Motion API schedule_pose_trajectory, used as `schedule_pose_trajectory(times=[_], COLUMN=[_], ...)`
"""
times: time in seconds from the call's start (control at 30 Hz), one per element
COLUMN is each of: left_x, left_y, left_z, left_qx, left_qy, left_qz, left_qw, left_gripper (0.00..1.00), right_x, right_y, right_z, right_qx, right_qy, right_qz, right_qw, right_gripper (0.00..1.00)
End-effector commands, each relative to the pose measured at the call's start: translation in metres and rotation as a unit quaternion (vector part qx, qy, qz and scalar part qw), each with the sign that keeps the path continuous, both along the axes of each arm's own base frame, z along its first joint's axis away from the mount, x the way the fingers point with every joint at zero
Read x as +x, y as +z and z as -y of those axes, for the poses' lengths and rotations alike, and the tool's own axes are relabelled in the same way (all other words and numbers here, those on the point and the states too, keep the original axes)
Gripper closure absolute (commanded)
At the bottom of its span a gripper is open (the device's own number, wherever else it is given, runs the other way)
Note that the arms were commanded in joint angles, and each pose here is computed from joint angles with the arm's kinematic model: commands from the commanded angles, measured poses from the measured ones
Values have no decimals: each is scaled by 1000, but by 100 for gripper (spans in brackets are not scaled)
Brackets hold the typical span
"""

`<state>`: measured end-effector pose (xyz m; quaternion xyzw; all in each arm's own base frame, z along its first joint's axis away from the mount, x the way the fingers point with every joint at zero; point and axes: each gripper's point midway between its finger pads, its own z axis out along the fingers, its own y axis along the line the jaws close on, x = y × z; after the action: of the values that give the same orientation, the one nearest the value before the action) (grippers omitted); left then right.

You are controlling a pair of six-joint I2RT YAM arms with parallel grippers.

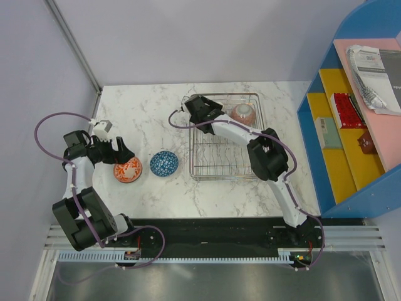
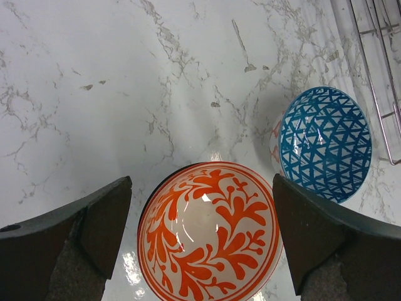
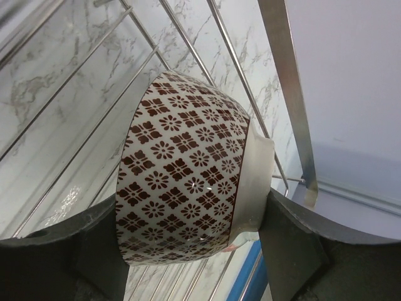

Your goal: Load the bowls into the dish rack

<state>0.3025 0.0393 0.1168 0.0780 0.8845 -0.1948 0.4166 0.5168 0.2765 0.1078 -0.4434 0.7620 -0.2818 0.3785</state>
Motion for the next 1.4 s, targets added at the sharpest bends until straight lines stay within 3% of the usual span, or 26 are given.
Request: schedule_pose_trajectory(times=[0.0,0.43,0.53,0.67,0.83,1.0,1.37], left_x=[0,-1,-1,-2,-2,-2,-3], left_y=[9,10,10,10,11,14,17], left_z=[3,1,3,3,2,3,2], left_qx=[2,-1,-8,-10,-11,-11,-12], left_qy=[-20,-18,-20,-19,-18,-18,-14], left_qz=[30,36,35,36,36,41,45], left_qw=[999,999,999,999,999,999,999], left_gripper=[0,0,0,0,0,0,0], right_x=[19,12,9,4,0,-5,-12], right_y=[33,11,5,2,-1,-4,2], right_z=[-12,-18,-15,-14,-12,-11,-14], right_qx=[-16,-13,-15,-9,1,22,68], right_qy=[5,29,31,31,33,35,50], right_qz=[68,44,37,29,18,-2,-39], right_qw=[998,998,999,999,999,999,996], right_gripper=[100,82,69,28,12,2,2])
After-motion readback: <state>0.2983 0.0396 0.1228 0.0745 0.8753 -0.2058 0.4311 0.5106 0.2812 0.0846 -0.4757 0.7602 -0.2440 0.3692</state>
